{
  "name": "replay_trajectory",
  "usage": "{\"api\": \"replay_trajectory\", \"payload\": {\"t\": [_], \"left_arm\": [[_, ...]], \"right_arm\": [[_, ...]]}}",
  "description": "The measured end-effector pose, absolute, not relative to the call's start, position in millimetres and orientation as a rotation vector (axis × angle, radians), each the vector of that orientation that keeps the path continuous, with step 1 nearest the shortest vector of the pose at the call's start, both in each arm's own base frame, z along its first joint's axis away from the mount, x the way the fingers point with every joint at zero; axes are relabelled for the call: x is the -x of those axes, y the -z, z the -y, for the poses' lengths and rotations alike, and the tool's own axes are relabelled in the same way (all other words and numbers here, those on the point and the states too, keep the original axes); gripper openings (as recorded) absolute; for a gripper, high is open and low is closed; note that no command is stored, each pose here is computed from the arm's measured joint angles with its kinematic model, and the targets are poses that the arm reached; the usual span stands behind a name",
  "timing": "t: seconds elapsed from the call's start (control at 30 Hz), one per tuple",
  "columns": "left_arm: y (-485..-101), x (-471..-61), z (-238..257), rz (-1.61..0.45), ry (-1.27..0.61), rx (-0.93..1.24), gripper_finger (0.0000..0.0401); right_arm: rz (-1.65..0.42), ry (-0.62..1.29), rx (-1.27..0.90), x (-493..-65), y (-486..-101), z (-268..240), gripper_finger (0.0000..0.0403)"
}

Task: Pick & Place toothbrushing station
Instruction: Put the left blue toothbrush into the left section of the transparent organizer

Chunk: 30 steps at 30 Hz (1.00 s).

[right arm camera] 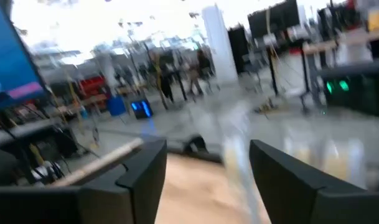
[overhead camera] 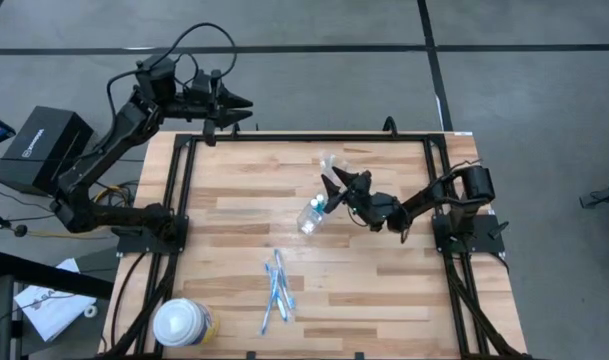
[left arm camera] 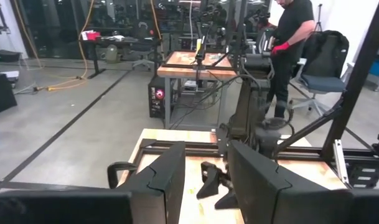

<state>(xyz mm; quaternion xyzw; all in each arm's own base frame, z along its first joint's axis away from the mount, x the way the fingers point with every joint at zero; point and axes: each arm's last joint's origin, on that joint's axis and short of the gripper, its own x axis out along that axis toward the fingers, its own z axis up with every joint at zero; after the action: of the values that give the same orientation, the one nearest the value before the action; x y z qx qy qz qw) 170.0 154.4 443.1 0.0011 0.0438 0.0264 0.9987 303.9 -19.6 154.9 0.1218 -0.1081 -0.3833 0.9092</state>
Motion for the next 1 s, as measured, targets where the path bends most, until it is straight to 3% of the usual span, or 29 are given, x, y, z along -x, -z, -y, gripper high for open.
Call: {"api": "replay_trajectory", "payload": {"t": [0.37, 0.57, 0.77, 1.0], "left_arm": [[-443.2, -176.1, -147.4, -0.086, -0.013, 0.005, 0.0116], [-440.2, -184.5, -144.4, -0.099, 0.01, 0.07, 0.012], [-436.9, -188.0, -148.2, -0.11, -0.005, 0.254, 0.012], [-422.6, -196.0, -125.3, -0.262, 0.1, 0.436, 0.011]], "right_arm": [[0.382, 0.732, -0.167, -287.3, -214.8, -0.2, 0.0222], [0.547, 0.664, -0.235, -279.0, -284.5, -10.5, 0.0215], [0.443, 0.569, -0.264, -281.7, -377.1, -28.4, 0.0204], [0.195, 0.503, -0.123, -262.5, -483.2, -43.7, 0.0193]]}}
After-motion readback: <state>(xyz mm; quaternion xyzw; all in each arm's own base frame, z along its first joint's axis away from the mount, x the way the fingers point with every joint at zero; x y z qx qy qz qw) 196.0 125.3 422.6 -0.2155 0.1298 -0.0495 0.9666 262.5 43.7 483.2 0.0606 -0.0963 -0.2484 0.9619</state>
